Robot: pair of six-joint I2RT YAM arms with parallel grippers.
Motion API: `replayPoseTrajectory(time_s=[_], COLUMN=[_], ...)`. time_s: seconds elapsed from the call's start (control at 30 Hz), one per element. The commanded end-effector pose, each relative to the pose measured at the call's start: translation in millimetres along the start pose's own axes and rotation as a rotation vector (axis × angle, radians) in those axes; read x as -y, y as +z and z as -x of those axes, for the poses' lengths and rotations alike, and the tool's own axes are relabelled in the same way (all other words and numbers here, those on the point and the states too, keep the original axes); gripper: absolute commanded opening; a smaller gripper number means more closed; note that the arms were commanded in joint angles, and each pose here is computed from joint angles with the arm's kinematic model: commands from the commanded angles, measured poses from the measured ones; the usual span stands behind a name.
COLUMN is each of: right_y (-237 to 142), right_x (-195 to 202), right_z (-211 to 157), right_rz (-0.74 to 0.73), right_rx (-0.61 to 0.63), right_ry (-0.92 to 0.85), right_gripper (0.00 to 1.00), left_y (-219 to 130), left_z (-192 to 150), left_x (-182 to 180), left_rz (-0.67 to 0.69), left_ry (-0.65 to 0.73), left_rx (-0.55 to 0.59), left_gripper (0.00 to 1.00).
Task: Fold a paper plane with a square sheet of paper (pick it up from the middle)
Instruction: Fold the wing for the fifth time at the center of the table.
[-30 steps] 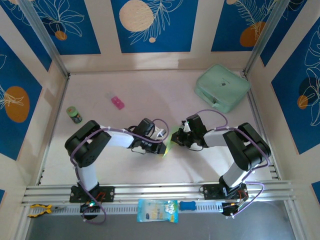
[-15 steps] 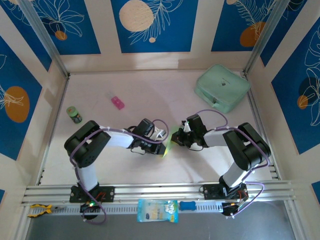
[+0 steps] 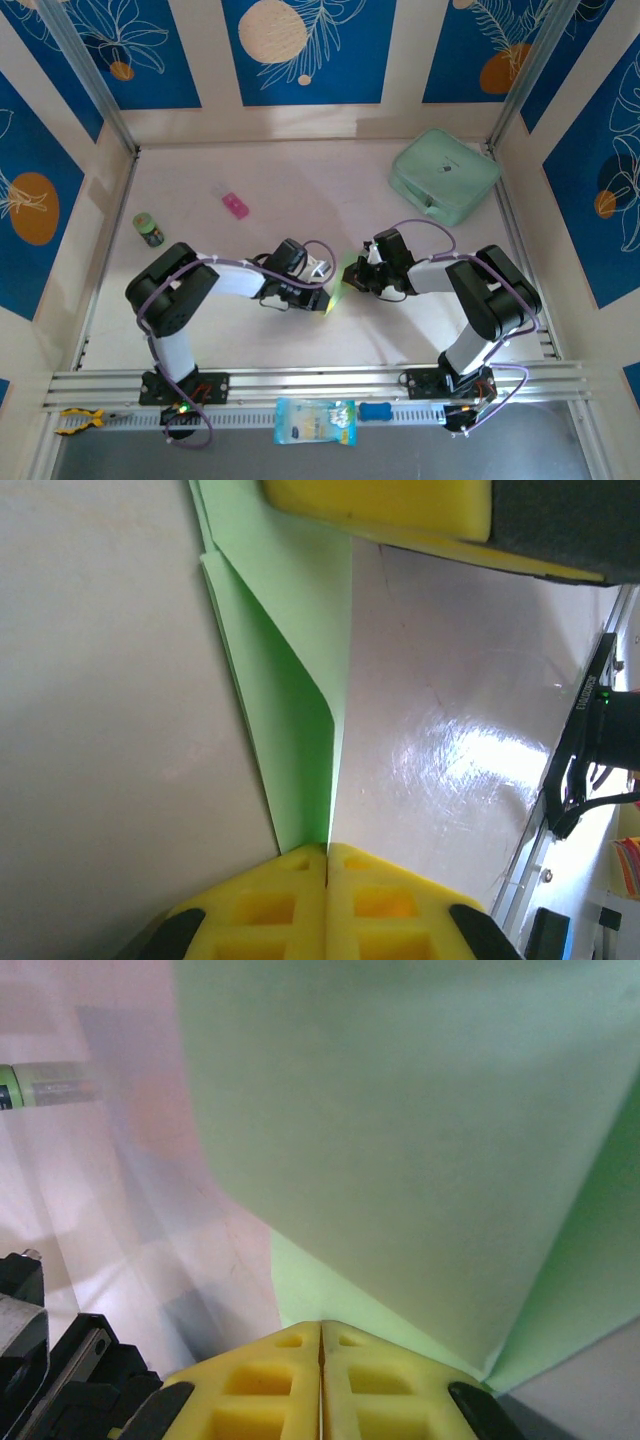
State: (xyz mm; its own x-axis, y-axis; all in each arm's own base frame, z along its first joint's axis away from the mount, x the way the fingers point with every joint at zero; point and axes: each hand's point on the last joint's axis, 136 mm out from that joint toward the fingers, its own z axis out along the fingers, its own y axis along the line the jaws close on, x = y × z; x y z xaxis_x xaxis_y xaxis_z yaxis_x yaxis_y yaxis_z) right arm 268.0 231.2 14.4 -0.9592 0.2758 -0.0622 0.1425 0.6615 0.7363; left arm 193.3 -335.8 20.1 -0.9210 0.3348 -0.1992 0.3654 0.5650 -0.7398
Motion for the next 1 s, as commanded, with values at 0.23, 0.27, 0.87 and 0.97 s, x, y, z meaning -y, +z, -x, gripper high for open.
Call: replayPoseTrajectory(time_s=[0.23, 0.27, 0.87, 0.97], right_y=[0, 0, 0, 0], right_x=[45, 45, 44, 43], right_z=[-10, -10, -9, -9], right_rz=[-0.142, -0.142, -0.137, -0.135], right_rx=[-0.011, -0.011, -0.008, -0.008], right_ry=[0.053, 0.053, 0.052, 0.052], right_gripper=[0.09, 0.09, 0.09, 0.09], left_y=[-4, -4, -15, -25], left_z=[-58, -59, -62, -50], left_x=[-27, -28, -23, -12], left_rz=[0.084, 0.085, 0.125, 0.13], left_ry=[-0.154, -0.158, -0.153, -0.118], left_rx=[-0.16, -0.163, -0.131, -0.097], left_gripper=[0.0, 0.0, 0.05, 0.06])
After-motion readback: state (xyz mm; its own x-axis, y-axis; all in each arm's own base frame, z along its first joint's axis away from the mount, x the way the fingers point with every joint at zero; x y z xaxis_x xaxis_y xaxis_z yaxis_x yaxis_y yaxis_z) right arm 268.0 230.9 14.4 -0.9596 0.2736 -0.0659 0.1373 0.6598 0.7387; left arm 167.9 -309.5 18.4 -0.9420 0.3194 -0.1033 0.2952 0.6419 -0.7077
